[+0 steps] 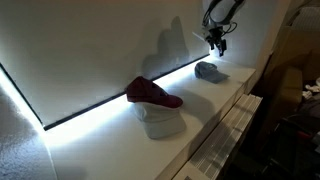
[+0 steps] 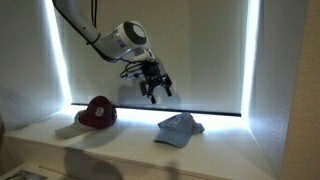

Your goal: Put the white cap on the red cap

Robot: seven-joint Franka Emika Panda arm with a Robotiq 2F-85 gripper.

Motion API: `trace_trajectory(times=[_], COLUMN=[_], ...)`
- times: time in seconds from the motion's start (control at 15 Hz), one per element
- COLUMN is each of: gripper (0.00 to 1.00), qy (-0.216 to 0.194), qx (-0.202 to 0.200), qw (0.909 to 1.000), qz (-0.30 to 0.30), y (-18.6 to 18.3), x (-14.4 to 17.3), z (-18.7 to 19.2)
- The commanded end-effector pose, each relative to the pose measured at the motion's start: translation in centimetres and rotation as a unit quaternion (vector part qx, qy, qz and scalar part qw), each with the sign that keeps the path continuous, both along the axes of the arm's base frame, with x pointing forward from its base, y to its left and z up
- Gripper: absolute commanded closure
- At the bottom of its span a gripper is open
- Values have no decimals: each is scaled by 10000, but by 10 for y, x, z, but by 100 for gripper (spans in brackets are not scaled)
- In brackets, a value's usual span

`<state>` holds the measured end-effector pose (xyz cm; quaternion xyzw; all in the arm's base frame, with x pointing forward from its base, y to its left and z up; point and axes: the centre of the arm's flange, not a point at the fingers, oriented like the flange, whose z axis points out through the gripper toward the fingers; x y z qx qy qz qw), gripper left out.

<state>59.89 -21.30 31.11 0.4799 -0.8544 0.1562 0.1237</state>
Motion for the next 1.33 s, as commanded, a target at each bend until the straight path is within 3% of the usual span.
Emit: trace_trajectory(times=[0.0, 0.07, 0.13, 0.4, 0.67, 0.73, 0.87, 1.0, 1.07, 1.2, 1.27], gripper=[0, 0, 0, 0, 0, 0, 0, 0, 0, 0, 0], qy=[-365, -679, -761, -993, -834, -851, -826, -836, -1177, -1441, -1486], qx=[68, 182, 262, 381, 216, 223, 201, 214, 492, 907, 1067], qw=[9992, 9966, 9947, 9796, 9543, 9658, 9628, 9655, 9564, 9358, 9255], qz=[-122, -442, -647, -1703, -2862, -2439, -2564, -2455, -2626, -3086, -3317], y=[18, 24, 25, -59, -164, -136, -156, -143, -138, -118, -122], x=[-21, -48, -53, -113, -187, -158, -175, -164, -157, -157, -132], z=[33, 61, 70, 82, 81, 83, 83, 83, 84, 99, 85])
